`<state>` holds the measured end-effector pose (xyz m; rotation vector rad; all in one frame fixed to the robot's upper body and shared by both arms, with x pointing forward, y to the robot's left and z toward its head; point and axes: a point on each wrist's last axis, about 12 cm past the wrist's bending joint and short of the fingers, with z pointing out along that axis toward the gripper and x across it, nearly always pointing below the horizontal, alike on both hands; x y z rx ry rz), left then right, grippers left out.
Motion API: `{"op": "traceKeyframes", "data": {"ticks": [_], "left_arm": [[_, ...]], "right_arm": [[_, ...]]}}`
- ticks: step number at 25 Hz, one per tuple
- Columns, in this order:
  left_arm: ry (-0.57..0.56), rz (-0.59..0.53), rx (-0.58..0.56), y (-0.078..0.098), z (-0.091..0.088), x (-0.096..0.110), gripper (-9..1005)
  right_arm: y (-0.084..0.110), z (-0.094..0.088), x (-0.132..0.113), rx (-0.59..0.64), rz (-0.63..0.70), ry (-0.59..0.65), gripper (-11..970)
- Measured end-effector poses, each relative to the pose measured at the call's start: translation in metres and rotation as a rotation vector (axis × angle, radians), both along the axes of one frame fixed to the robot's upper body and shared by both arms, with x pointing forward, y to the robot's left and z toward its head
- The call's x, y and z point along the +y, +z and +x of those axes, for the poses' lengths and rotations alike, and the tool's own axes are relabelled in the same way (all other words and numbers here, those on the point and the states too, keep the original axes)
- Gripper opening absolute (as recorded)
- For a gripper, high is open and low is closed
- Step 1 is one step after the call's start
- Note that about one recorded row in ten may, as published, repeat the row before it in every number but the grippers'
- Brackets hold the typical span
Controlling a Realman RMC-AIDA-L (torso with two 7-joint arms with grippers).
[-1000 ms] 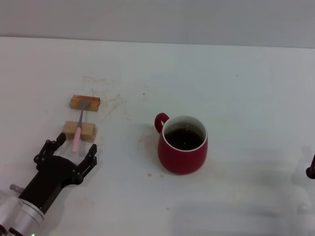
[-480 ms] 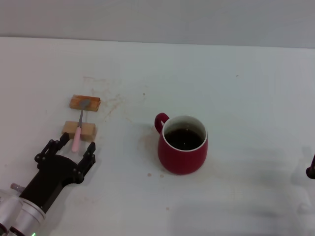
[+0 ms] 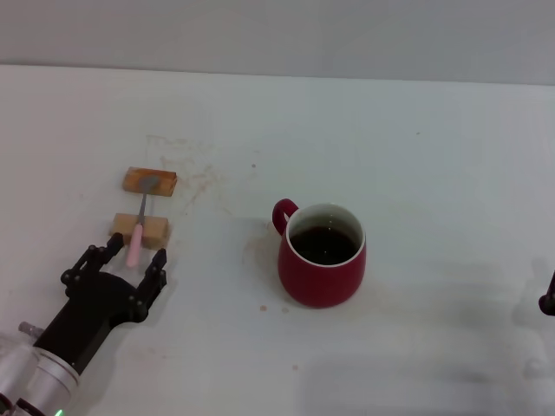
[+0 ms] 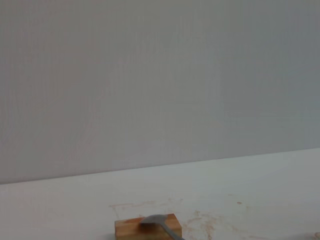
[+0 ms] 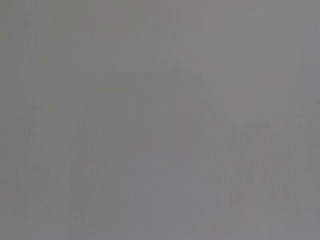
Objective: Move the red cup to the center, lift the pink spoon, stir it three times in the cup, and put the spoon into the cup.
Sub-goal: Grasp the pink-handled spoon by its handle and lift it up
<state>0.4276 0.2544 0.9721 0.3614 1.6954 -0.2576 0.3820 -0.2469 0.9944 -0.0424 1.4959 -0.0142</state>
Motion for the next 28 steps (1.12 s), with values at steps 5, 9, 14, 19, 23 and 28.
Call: {"op": "traceKeyframes", "data": {"ticks": [5, 9, 14, 19, 23, 28], "left_arm": [[-0.002, 0.002, -0.002, -0.0001, -0.0008, -0.0004, 567], [-0.002, 0.002, -0.001, -0.0002, -0.0008, -0.0005, 542], [-0.001, 0.003, -0.001, -0.0001, -0.0007, 0.0, 531], [0.001, 0.004, -0.002, 0.0, -0.0005, 0.0004, 523], [0.001, 0.004, -0.002, -0.0001, -0.0005, 0.0006, 517], [-0.001, 0.007, 0.001, -0.0007, -0.001, 0.0005, 510]], "right_arm": [[0.0, 0.0, 0.0, 0.0, 0.0, 0.0, 0], [0.0, 0.0, 0.0, 0.0, 0.0, 0.0, 1], [0.0, 0.0, 0.0001, 0.0, 0.0, 0.001, 1], [0.0, -0.0001, 0.0002, 0.0, 0.0, 0.001, 1], [0.0, -0.0002, 0.0002, 0.0, 0.0, 0.002, 1], [0.0, -0.0002, 0.0003, 0.0, 0.0, 0.003, 0]]}}
